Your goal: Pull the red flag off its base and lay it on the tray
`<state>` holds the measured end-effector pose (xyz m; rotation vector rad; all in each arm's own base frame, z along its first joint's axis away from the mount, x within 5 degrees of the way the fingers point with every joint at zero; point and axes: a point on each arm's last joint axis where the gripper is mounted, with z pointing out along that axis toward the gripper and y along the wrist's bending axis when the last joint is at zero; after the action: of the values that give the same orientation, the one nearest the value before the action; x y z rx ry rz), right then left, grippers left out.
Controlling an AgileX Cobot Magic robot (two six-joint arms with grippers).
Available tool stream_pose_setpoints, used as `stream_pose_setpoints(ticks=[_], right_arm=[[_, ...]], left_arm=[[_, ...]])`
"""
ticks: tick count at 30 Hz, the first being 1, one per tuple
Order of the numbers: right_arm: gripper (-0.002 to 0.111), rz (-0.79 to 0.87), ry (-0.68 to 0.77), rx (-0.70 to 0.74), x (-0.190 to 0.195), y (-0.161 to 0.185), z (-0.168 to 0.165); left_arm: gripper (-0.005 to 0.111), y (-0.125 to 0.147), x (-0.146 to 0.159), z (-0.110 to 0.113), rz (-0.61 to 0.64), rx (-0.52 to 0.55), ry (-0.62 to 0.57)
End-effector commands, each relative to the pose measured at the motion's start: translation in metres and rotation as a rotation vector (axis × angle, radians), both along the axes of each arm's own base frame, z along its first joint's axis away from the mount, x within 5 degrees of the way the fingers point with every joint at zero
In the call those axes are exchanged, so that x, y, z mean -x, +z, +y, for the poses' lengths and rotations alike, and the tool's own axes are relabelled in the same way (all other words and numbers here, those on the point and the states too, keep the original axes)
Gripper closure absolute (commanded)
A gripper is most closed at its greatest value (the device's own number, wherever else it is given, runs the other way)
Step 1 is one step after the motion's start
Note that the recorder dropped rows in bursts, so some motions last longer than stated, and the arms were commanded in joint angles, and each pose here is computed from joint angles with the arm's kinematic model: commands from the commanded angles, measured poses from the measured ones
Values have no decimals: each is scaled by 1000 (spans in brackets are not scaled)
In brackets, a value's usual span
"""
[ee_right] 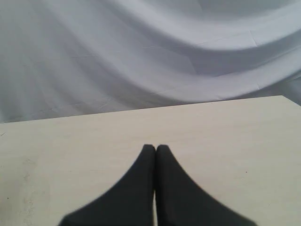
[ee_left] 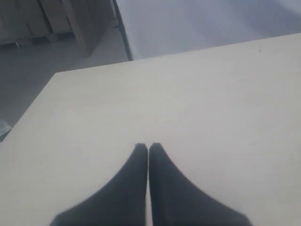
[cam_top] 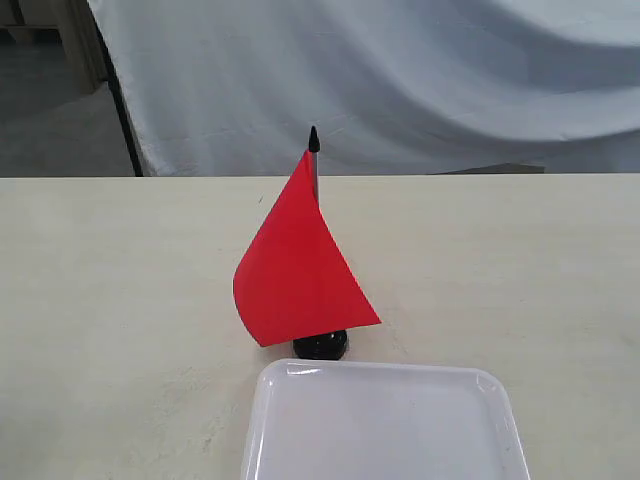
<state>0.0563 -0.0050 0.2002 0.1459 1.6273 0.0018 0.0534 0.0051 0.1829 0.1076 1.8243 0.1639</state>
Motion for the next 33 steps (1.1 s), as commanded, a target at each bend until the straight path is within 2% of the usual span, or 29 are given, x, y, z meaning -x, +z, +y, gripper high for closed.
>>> stream_pose_setpoints(ticks=[1,20,22,29,33], right_arm=[[109,-2,1,9,0,0,0],[109,-31,1,12,0,2,0],[109,-102,1,18,0,9,0],[109,-539,-1,56,10,47,1],[109,-703,-1,67,18,60,2]], left_arm=[[105,-1,0,0,1,10,3],[105,-1,0,0,1,10,3],[105,-1,0,0,1,10,3],[105,-1,0,0,1,10,3],[105,-1,0,0,1,10,3]])
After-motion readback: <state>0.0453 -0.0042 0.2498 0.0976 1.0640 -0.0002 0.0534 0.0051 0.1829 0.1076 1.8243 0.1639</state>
